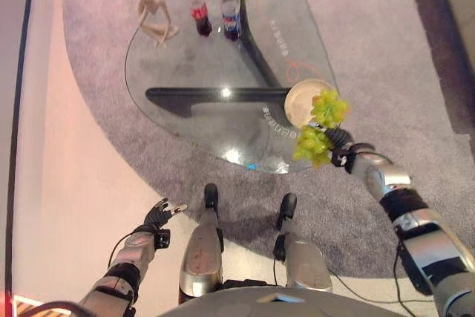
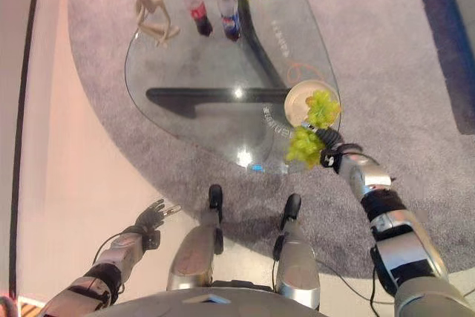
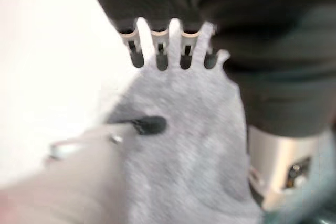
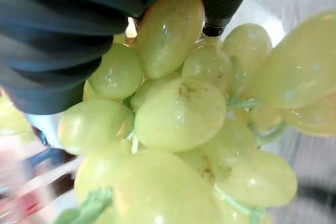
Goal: Pick up fruits into the plate
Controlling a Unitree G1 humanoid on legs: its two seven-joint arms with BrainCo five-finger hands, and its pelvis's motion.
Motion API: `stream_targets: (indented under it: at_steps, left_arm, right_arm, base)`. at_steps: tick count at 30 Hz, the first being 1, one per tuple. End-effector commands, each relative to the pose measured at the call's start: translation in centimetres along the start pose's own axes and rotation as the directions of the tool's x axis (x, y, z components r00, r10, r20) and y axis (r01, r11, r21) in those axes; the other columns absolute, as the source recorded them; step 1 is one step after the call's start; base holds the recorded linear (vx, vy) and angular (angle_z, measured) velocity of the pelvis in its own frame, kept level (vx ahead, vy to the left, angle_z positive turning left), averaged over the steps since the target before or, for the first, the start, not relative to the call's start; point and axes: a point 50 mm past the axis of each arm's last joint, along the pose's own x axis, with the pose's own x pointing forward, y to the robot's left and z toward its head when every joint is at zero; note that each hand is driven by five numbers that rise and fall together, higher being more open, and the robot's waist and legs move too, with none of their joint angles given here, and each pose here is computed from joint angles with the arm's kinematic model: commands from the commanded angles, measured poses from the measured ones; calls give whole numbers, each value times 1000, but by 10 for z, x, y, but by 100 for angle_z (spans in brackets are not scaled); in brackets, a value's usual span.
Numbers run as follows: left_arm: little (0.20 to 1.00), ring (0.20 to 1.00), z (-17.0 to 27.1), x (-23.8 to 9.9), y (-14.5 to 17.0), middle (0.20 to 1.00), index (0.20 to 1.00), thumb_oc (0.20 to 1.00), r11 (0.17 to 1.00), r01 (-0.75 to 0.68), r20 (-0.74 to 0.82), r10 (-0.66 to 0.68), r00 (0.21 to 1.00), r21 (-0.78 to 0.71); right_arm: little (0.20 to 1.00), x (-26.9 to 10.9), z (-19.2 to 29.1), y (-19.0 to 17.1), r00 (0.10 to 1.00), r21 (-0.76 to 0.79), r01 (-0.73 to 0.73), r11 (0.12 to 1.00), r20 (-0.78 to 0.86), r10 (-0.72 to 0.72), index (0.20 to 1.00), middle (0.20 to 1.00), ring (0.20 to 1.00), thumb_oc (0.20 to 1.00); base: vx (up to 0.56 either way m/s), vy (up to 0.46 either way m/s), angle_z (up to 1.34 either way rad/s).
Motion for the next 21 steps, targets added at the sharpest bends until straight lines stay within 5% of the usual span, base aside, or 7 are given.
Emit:
stream_targets:
  at_steps: [1,9,12,14,21]
  left_arm:
    - [1000,1000,9,2,18,1000,1000,1000,991,-95,29,93,995,97]
    - [1000,1000,14,0,24,1000,1000,1000,984,-108,76,98,992,143]
    - [1000,1000,16,-1,24,1000,1000,1000,982,-101,102,86,991,158]
    - [1000,1000,16,-3,22,1000,1000,1000,981,-95,115,76,990,170]
    - [1000,1000,15,-6,19,1000,1000,1000,979,-79,134,55,990,186]
  right_arm:
    - [200,-5,68,-28,969,-179,180,967,200,-143,200,200,200,200]
    - [200,-19,112,-70,880,-455,474,754,273,-388,200,200,200,200]
    - [200,-31,134,-89,796,-579,597,555,344,-498,200,200,200,200]
    - [200,-42,155,-98,704,-673,674,305,458,-543,200,200,200,200]
    - [200,-61,170,-116,541,-719,695,9,515,-665,200,200,200,200]
  base:
    - [-63,-93,15]
    - [-22,-45,9]
    - [-3,-31,15]
    - [12,-6,6]
    - [56,-27,8]
